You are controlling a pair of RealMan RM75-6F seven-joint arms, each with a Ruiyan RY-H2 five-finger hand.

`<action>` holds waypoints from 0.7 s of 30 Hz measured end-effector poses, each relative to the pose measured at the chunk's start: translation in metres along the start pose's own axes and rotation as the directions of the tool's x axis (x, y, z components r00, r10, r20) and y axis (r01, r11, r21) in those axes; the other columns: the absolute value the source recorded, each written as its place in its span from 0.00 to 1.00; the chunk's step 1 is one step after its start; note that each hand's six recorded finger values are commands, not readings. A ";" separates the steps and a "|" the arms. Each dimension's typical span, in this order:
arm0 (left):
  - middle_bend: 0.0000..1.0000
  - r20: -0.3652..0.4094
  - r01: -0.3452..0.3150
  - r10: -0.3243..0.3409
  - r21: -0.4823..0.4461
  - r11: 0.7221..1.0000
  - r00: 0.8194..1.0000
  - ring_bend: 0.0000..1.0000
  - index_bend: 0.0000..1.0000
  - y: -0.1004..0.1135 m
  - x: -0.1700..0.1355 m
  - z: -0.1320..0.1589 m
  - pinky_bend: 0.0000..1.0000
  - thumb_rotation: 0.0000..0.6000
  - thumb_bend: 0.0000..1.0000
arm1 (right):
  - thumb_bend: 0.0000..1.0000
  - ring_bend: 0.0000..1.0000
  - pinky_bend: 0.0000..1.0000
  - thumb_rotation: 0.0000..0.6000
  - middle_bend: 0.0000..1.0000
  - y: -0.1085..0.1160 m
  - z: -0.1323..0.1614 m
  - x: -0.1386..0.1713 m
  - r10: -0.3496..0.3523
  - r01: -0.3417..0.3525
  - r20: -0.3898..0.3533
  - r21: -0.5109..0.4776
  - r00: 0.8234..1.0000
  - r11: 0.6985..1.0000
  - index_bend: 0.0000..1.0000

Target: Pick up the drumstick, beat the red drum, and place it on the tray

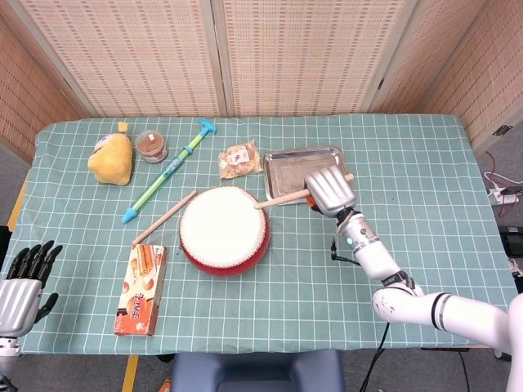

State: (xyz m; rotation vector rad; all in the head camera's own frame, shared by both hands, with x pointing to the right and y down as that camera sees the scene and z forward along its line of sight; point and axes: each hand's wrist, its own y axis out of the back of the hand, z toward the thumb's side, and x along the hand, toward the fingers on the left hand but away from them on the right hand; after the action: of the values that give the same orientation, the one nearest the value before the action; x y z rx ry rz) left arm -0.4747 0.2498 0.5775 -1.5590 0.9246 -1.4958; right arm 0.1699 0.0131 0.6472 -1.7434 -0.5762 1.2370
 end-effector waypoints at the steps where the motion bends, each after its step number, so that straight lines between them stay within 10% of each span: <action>1: 0.00 -0.001 0.002 -0.002 0.000 1.000 1.000 0.00 0.00 0.000 0.000 0.000 0.00 1.00 0.26 | 0.87 1.00 1.00 1.00 1.00 0.001 0.004 -0.005 0.016 -0.016 0.006 0.009 1.000 1.000 1.00; 21: 0.00 -0.020 0.028 -0.028 -0.013 1.000 0.999 0.00 0.00 -0.008 -0.002 -0.006 0.00 1.00 0.26 | 0.88 1.00 1.00 1.00 1.00 -0.041 0.045 -0.039 0.169 -0.178 0.058 0.306 0.984 0.935 1.00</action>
State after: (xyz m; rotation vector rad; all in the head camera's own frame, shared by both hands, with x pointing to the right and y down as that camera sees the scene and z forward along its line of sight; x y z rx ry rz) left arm -0.4812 0.2544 0.5840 -1.5745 0.9296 -1.5308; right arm 0.1186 0.0204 0.6971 -1.5347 -0.2300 1.3966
